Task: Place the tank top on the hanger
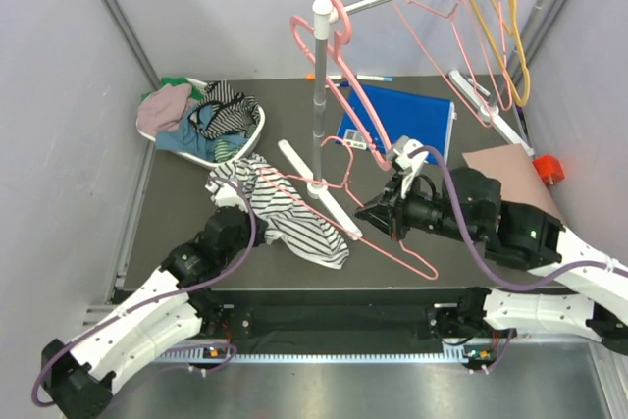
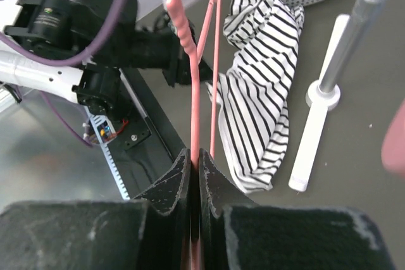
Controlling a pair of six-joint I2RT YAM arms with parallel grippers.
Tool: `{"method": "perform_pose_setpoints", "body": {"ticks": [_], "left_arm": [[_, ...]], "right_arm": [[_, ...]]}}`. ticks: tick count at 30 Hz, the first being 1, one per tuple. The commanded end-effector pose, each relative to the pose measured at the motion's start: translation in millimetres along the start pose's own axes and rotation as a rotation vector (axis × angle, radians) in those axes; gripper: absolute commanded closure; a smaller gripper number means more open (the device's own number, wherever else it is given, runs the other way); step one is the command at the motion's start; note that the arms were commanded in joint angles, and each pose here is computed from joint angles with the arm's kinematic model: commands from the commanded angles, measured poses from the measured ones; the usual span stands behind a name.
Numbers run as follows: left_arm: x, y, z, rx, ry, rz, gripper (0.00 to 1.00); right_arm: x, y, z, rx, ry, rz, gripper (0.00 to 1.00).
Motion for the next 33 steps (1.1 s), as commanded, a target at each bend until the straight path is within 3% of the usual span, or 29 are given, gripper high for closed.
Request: {"method": "perform_pose_setpoints", "body": {"ticks": [1,10,20,33], "left_arm": [[19.4,33.8,3.6,-0.031,0.064,-0.114,1.0],[25.0,66.8,2.3,-0.063,0.15,-0.176,1.0],[35.0,106.6,-10.8,-0.08,0.159,-0.244,1.0],[48.4,115.0,-20.9,-0.076,0.084,-0.239,1.0]], "right_arm": [[22.5,9.1,2.1,-0.084,0.008,-0.151,1.0],[34.0,-29.5,-10.2,-0.137,-0.003,-0.1,1.0],[16.3,-75.3,-8.5,-0.173,0.052,0.008,1.0],[-21.2,-95.7,3.2,-0.133,0.0,0.034,1.0]]}}
Point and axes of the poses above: each gripper's point midway between its finger pads, its own x axis back along the fingers, its own z axis along the line the jaws close on, y = z × x, the point moved 6 cm from there along x, back along the fingers, and after that the axes turned 9 degrees about -x, right-handed, at the moved point
